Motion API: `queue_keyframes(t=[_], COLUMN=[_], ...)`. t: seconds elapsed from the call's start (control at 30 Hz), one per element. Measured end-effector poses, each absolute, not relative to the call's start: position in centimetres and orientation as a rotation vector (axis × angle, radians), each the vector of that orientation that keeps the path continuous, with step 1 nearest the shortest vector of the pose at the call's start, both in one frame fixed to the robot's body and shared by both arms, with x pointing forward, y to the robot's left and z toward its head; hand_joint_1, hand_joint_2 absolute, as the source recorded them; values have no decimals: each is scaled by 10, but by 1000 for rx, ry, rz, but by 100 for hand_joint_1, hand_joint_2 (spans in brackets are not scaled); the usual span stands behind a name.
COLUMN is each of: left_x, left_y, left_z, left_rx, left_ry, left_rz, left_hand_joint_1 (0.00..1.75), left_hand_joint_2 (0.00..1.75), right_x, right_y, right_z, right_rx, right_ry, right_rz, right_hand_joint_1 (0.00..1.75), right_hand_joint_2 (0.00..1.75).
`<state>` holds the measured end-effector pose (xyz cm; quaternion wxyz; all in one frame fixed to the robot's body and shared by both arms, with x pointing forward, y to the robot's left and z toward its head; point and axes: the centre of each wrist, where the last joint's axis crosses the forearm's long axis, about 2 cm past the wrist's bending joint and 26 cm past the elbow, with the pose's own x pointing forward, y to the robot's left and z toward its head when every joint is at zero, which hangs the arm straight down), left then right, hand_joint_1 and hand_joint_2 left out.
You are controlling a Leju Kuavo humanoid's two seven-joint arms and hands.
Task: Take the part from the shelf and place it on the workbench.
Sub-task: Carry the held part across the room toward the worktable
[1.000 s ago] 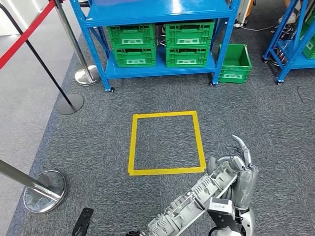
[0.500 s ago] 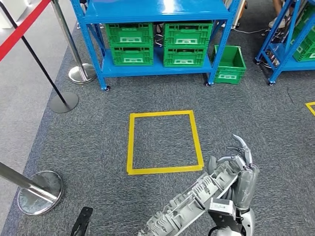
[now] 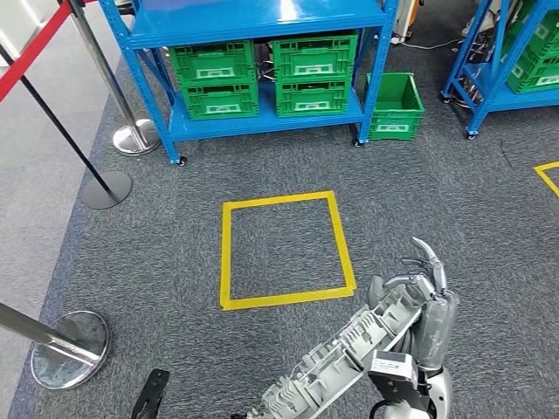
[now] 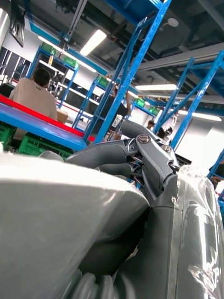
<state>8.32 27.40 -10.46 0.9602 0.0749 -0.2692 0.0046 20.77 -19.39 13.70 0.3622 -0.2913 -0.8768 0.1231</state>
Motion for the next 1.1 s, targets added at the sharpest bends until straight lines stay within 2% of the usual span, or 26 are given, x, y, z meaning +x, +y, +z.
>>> queue_keyframes(t=[1.1], left_x=[83], left_y=[270], left_z=[-104], left_rx=[144], left_ry=[-545], left_rz=[12], left_hand_joint_1=[0], left_hand_joint_2=[175], right_x=[207], right_y=[-193], right_z=[137], right_rx=[-747], right_ry=[-2256], right_rz=[315], right_hand_joint_1=[175], right_hand_joint_2=[175])
